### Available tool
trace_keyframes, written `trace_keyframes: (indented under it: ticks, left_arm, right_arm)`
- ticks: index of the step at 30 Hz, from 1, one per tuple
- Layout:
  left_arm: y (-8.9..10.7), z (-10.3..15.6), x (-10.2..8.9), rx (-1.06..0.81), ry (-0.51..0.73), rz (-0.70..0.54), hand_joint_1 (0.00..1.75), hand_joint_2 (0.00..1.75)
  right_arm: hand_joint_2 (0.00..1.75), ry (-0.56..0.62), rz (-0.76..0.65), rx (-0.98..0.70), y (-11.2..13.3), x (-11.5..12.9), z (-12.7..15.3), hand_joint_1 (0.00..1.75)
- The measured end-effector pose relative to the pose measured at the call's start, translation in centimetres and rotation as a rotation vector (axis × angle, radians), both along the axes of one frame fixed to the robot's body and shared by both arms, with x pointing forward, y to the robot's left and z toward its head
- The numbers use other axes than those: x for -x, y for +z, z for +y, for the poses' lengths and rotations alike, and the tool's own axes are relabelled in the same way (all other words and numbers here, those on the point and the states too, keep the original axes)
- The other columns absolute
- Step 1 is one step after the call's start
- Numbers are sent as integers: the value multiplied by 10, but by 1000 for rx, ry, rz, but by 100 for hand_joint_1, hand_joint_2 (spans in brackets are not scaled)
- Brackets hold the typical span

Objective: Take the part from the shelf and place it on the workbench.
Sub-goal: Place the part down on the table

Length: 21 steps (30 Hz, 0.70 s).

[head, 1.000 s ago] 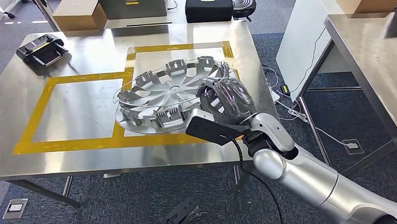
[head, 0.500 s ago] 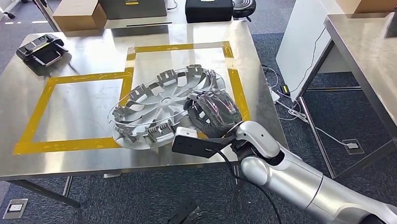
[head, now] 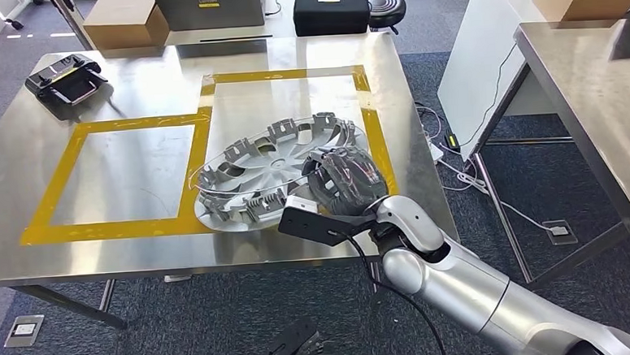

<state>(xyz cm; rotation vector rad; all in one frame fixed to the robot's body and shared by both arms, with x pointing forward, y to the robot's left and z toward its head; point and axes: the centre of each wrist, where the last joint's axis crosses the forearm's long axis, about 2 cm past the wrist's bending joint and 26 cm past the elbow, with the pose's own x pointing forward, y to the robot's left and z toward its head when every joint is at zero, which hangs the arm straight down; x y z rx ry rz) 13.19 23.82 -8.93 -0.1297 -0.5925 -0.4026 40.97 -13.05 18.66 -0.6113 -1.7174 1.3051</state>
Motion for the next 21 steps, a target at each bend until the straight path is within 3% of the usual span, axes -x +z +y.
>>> trace_keyframes:
  ticks: [21]
  left_arm:
    - [0, 1, 1, -7, 7, 1, 0, 175]
  right_arm:
    - [175, -56, 137, -57, -20, -2, -15, 175]
